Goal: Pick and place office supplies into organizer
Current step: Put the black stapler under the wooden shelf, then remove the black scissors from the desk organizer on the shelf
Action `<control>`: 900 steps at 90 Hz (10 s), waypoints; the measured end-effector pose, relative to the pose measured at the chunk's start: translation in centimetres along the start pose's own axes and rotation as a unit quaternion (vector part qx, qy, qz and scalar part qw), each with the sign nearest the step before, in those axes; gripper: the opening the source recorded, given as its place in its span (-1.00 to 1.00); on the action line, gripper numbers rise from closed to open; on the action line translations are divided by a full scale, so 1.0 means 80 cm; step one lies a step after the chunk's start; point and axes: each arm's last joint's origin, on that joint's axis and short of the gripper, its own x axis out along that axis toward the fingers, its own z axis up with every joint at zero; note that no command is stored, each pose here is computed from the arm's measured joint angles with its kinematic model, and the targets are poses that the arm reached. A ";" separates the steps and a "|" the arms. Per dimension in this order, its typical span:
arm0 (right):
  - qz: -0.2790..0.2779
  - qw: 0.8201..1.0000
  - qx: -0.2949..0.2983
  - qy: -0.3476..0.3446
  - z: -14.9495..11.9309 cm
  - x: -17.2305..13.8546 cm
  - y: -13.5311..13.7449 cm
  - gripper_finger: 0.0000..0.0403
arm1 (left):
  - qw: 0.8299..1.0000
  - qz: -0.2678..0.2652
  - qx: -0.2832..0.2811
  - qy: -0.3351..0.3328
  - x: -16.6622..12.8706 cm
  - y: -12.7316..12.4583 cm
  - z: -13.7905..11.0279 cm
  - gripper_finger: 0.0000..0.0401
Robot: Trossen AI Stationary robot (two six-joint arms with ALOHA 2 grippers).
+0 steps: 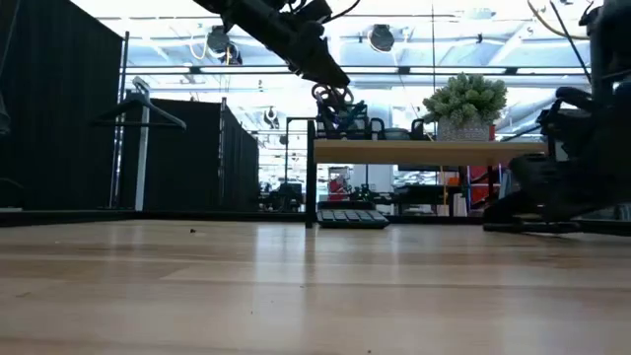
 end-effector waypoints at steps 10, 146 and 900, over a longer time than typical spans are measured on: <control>-0.012 1.000 0.017 -0.011 0.008 0.009 0.004 -0.82 | 1.000 0.000 0.000 0.000 0.000 0.000 0.000 0.54; -0.096 0.994 -0.034 -0.035 0.057 0.096 0.017 -0.82 | 1.000 -0.006 0.011 0.013 0.000 -0.001 -0.003 0.54; 0.416 0.890 -0.180 -0.058 0.128 -0.007 0.008 -1.00 | 0.987 0.000 -0.065 0.146 -0.064 -0.008 -0.013 0.54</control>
